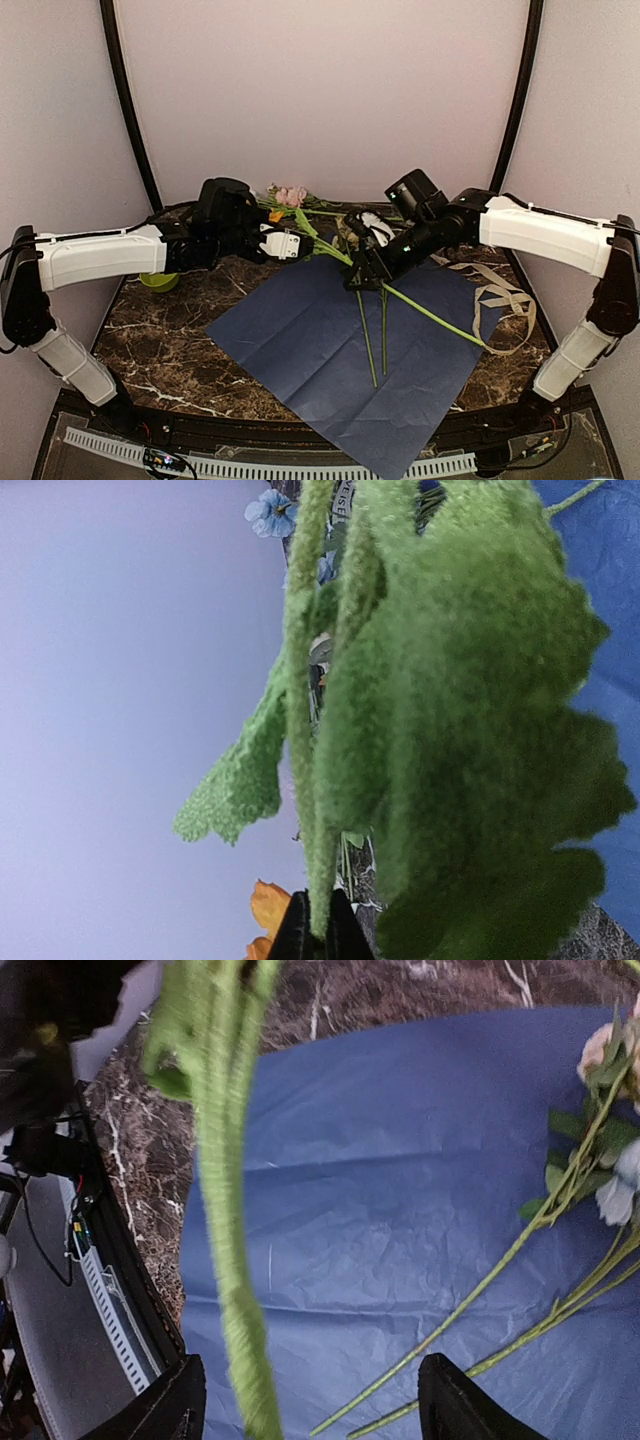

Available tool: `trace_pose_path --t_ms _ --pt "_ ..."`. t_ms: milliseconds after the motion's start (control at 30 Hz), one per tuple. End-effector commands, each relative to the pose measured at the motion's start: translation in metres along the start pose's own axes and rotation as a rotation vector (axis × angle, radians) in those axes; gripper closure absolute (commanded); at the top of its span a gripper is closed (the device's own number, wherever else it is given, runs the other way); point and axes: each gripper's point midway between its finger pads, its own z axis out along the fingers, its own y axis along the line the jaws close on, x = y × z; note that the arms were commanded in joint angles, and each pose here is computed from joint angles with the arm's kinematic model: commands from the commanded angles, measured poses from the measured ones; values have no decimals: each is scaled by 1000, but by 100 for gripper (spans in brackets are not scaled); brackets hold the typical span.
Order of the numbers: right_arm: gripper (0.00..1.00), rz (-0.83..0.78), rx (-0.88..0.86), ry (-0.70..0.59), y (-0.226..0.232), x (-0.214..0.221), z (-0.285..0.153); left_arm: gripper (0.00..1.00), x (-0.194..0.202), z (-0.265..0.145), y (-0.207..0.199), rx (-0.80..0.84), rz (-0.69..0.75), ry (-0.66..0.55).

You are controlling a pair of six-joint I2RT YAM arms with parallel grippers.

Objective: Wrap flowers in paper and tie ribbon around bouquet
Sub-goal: Pass from the left arm to the right

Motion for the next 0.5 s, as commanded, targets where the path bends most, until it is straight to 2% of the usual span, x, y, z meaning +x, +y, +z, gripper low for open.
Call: trace_pose_path --t_ms 0,67,133,233,267,300,333,367,400,467 --pt "40 -43 66 77 -3 7 17 100 -5 -13 8 -10 15 -14" --pt "73 -35 41 84 0 9 22 100 -7 -13 7 -5 17 -24" --pt "97 -31 35 52 2 5 21 100 -6 -12 7 -2 19 -17" --pt "100 -5 48 -8 2 -2 12 100 -3 -9 12 -19 -5 7" --pt "100 14 59 -30 0 -4 11 94 -3 -9 19 -48 -42 13" --pt "100 38 78 -52 -3 -7 10 70 -2 -9 26 -75 -93 14" --pt "100 91 102 -78 -8 -10 9 37 -2 -11 34 -96 -153 13" --pt "100 136 130 -109 -15 -13 9 23 -2 -13 38 -105 -196 9" --pt "100 185 151 -142 -21 -17 8 13 -2 -15 41 -110 -240 4" --pt "100 296 180 -229 -33 -25 9 8 -1 -19 42 -117 -326 -3"
